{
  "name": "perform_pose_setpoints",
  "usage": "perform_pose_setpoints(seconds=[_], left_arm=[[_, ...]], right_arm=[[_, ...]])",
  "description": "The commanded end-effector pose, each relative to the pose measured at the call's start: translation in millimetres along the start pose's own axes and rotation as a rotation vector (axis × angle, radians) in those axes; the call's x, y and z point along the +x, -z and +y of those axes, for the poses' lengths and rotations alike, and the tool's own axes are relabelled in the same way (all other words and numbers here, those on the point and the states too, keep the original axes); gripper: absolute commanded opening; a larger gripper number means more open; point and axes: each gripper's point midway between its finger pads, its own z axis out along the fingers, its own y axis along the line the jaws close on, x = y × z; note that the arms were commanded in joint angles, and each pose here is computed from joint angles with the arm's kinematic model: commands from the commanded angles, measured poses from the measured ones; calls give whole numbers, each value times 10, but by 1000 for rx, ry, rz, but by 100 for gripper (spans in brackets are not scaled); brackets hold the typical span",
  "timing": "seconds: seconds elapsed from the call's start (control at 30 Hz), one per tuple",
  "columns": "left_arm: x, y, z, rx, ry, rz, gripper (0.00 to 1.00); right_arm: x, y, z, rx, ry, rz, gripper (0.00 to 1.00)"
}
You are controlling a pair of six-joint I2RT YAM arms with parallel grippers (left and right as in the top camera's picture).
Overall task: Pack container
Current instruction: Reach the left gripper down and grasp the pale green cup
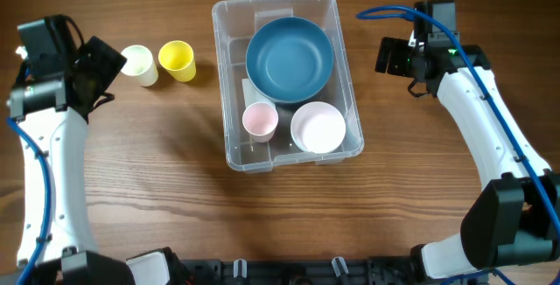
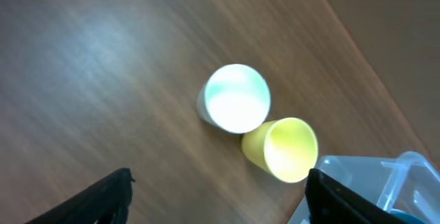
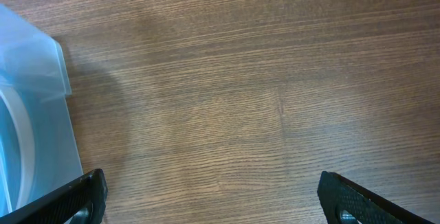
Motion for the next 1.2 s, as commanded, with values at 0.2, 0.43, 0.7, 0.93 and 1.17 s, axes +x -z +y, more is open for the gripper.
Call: perform_pose_setpoints(seconds=[0.2, 0.43, 0.7, 0.93, 1.17], left_arm=[[260, -922, 11, -81, 94, 112, 83], [232, -1181, 90, -125, 92, 86, 83], [199, -1412, 49, -106, 115, 63, 78], [195, -1474, 38, -101, 124, 57, 60], [238, -1555, 67, -112, 123, 69, 56]], right_arm=[[14, -36, -47, 24, 7, 4, 100], [14, -36, -47, 24, 7, 4, 100], [14, -36, -46, 23, 7, 4, 100], [14, -36, -47, 24, 7, 4, 100], [14, -36, -47, 24, 6, 4, 100]])
